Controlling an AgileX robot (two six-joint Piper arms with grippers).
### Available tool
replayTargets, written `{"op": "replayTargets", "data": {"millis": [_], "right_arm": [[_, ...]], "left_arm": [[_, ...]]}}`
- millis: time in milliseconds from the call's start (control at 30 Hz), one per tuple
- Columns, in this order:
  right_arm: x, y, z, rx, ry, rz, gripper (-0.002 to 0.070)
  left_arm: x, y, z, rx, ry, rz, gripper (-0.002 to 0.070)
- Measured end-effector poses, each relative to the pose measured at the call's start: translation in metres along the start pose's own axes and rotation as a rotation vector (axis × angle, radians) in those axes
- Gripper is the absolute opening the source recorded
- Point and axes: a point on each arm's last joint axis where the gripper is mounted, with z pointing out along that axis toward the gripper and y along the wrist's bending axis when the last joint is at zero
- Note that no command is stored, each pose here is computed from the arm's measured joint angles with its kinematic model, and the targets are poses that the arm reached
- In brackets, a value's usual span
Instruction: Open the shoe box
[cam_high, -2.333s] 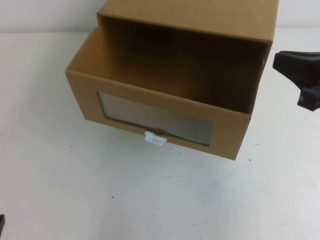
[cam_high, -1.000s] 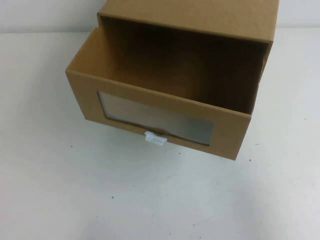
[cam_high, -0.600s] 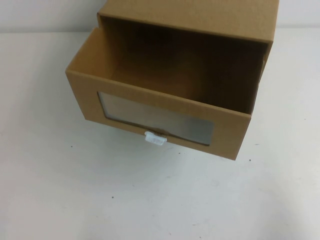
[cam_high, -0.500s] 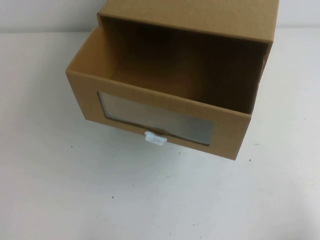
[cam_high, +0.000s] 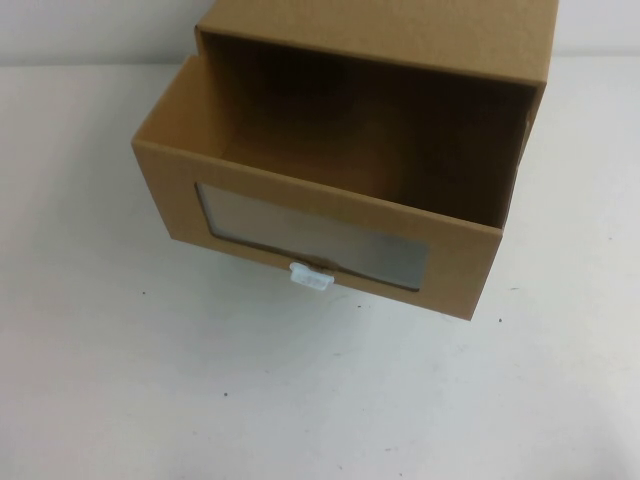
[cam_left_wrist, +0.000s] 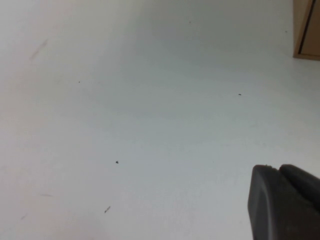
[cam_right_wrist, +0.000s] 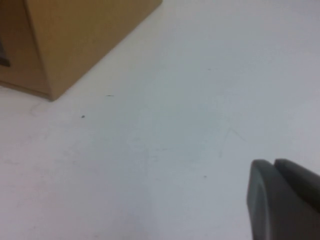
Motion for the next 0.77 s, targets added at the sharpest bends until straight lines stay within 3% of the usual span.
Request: {"op": "replayTargets", "data": {"millis": [200,767], "right_arm": [[0.0001,0.0042,-0.0002,-0.076,0.002,0.013,-0.0018],[0.0001,0.0042,-0.0002,-0.076,0.002,0.02,-0.0018]], "left_arm": [[0.0,0.0,0.0,0.0,0.0,0.0,-0.0006],[0.0,0.0,0.0,0.0,0.0,0.0,-0.0006]]}}
